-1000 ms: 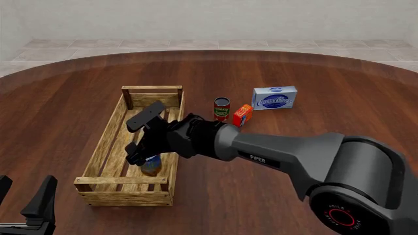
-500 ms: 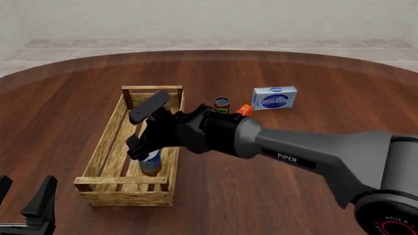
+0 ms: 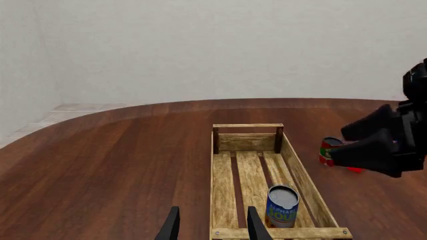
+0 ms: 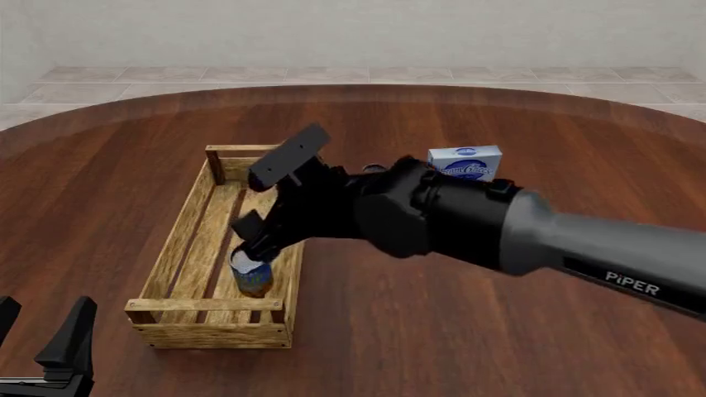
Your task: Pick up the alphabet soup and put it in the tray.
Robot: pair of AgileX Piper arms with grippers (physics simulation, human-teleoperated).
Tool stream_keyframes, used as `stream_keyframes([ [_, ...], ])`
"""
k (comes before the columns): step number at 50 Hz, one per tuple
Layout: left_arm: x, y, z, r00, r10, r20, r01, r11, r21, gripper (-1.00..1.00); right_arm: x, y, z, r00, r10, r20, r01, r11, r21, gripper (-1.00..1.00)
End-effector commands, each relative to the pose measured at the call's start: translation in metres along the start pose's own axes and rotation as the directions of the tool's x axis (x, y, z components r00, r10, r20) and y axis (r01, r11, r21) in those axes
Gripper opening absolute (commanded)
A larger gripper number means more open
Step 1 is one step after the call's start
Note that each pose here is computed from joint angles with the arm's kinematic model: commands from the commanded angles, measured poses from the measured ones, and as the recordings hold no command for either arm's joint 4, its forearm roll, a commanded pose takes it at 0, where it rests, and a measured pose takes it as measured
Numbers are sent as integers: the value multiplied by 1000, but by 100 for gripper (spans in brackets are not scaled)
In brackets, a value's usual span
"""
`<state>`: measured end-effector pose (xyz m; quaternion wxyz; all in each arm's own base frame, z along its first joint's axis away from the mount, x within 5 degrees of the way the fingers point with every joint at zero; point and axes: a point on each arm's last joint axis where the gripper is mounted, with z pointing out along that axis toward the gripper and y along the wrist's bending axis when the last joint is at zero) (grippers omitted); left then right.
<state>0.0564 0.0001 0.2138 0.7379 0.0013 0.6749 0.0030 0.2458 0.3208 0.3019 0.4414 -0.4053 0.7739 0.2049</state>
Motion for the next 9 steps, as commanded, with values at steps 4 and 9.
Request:
stream_keyframes([
  [4, 0, 0, 0, 1000, 1, 1, -1, 1000, -2, 100, 6, -10, -58, 999, 5, 46, -6, 1000, 28, 100],
  [9, 0, 0, 0, 1000, 0, 1, 0, 1000, -2, 100, 12, -13, -70, 998, 12, 55, -14, 999, 38, 100],
])
